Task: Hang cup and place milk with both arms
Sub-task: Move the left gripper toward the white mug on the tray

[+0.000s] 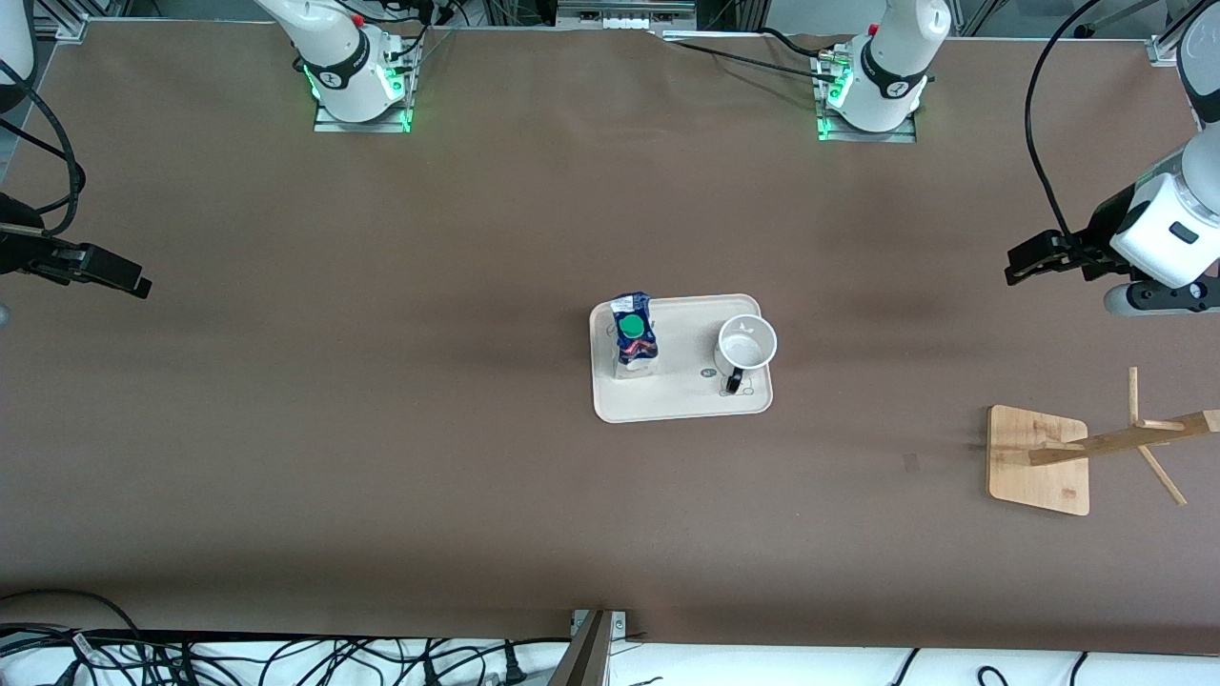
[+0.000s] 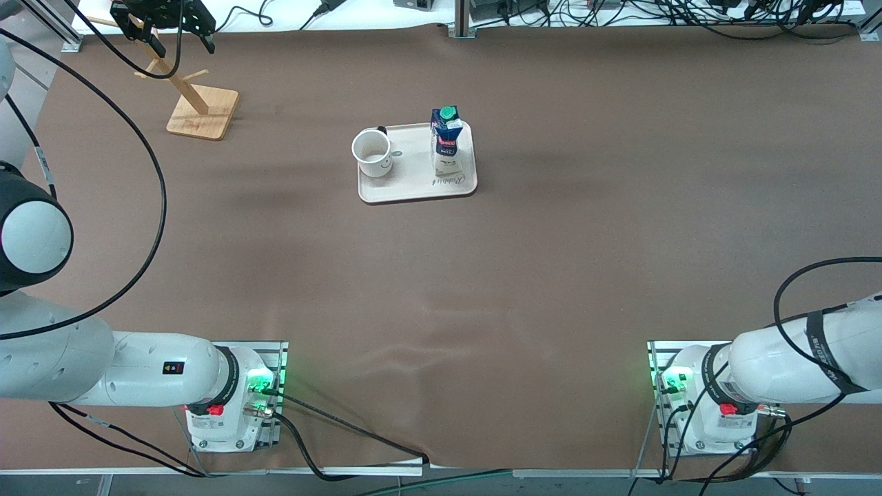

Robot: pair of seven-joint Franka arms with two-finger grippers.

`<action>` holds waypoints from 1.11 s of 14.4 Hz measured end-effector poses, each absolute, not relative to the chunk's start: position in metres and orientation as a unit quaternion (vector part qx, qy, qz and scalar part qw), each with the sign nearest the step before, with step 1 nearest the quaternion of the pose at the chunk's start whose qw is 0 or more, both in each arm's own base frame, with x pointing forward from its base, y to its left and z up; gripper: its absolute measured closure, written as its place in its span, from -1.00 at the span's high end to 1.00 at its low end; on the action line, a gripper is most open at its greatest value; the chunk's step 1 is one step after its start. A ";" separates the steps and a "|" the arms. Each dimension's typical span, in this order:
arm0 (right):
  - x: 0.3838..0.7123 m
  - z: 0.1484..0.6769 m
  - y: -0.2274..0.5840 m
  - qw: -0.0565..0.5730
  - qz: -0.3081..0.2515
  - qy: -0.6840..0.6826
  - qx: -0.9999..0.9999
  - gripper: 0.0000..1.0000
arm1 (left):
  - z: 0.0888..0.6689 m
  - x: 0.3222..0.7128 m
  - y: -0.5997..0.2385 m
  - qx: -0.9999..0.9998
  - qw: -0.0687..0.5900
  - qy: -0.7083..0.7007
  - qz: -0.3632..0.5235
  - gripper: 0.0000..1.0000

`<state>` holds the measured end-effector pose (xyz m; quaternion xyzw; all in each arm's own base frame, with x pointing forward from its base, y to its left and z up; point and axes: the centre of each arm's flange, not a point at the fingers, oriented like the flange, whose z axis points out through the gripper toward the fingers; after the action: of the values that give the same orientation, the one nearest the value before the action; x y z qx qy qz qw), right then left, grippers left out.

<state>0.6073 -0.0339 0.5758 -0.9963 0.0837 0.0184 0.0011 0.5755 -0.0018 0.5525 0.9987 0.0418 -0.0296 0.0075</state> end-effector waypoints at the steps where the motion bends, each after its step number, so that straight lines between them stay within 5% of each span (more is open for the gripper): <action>1: 0.607 0.576 -0.034 0.001 0.018 0.084 -0.996 1.00 | 0.553 0.575 -0.002 0.999 0.007 0.042 -0.029 1.00; 16: 0.608 0.576 -0.033 0.001 0.017 0.083 -0.996 1.00 | 0.540 0.576 -0.053 0.999 0.008 0.002 -0.041 1.00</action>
<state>0.6076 -0.0329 0.5760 -0.9964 0.0828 0.0175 0.0012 0.5757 -0.0533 0.5403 0.9991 0.0020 -0.0415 0.0083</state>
